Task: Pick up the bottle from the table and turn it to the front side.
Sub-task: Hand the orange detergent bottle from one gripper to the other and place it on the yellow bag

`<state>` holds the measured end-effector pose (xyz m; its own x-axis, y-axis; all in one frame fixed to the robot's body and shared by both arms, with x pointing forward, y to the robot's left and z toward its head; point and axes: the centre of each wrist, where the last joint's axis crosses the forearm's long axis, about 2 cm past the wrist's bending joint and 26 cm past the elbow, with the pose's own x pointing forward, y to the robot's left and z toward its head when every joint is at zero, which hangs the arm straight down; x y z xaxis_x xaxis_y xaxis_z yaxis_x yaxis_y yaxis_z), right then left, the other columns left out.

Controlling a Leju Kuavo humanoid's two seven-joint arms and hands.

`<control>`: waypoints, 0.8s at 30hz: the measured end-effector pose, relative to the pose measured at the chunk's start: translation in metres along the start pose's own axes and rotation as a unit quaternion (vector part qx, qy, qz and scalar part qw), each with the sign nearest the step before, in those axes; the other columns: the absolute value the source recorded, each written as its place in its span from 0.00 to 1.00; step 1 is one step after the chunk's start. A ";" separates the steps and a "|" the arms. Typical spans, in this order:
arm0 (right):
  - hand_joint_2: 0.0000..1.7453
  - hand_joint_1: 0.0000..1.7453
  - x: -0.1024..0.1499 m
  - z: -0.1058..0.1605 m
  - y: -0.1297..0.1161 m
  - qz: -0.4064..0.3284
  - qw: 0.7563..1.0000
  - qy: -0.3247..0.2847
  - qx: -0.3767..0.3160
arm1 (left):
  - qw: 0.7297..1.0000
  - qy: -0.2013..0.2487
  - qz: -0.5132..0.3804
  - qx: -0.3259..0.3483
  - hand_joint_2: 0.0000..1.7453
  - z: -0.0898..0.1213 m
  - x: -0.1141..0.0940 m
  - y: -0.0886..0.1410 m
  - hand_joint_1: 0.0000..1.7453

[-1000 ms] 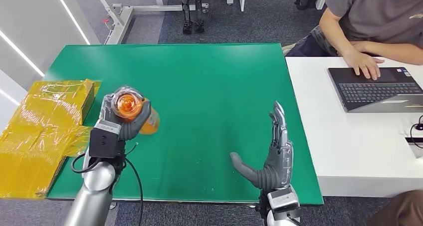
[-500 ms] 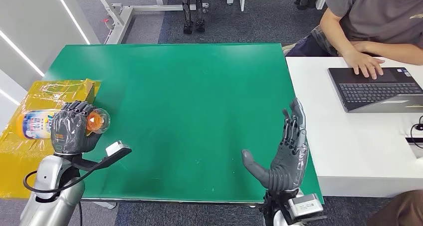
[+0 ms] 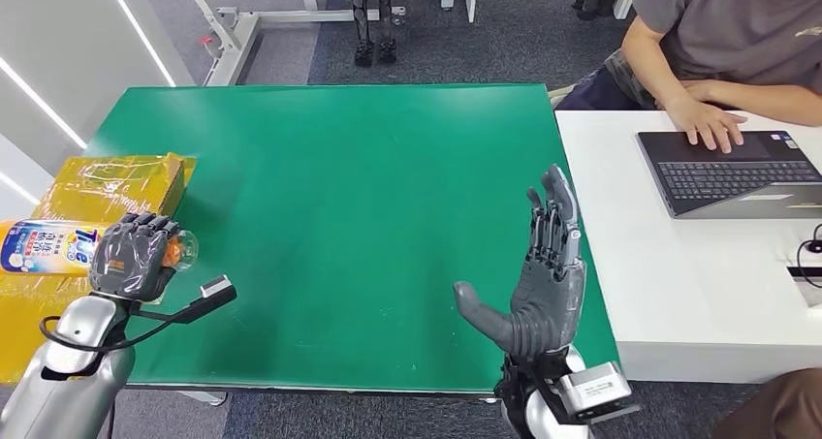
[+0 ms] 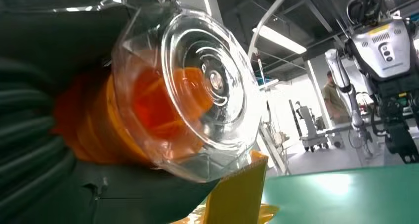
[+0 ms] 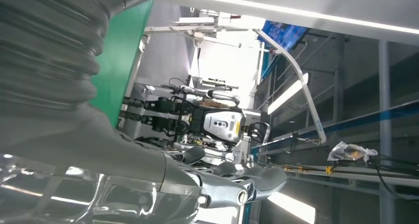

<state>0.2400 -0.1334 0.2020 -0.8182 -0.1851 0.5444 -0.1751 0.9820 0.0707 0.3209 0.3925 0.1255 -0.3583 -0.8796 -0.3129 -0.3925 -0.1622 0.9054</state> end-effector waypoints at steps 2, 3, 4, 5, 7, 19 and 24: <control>1.00 0.00 -0.001 0.000 0.000 0.000 1.000 0.000 0.002 | 1.000 0.004 0.001 -0.012 1.00 -0.001 -0.004 -0.005 1.00; 1.00 0.00 -0.001 0.000 0.000 0.001 1.000 0.001 0.002 | 1.000 0.006 0.001 -0.016 1.00 -0.001 -0.006 -0.007 1.00; 1.00 0.00 -0.002 0.000 0.000 0.001 1.000 0.001 0.003 | 1.000 0.007 0.002 -0.020 1.00 -0.002 -0.007 -0.008 1.00; 1.00 0.00 -0.002 0.000 0.000 0.001 1.000 0.001 0.003 | 1.000 0.009 0.002 -0.024 1.00 -0.002 -0.008 -0.010 1.00; 1.00 0.00 -0.003 -0.001 0.000 0.001 1.000 0.001 0.005 | 0.999 0.011 0.002 -0.032 1.00 -0.003 -0.011 -0.013 1.00; 1.00 0.00 -0.009 -0.010 0.006 -0.001 1.000 -0.003 0.015 | 0.994 0.031 0.022 -0.103 1.00 -0.049 -0.021 -0.033 1.00; 1.00 0.00 -0.012 -0.012 0.009 -0.003 1.000 -0.001 0.018 | 0.992 0.014 0.037 -0.119 1.00 -0.066 -0.009 -0.036 1.00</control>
<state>0.2545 -0.1222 0.2063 -0.8179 -0.1920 0.5424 -0.2001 0.9787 0.0447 0.3943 0.3763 0.1152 -0.3536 -0.9044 -0.2388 -0.1533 -0.1958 0.9686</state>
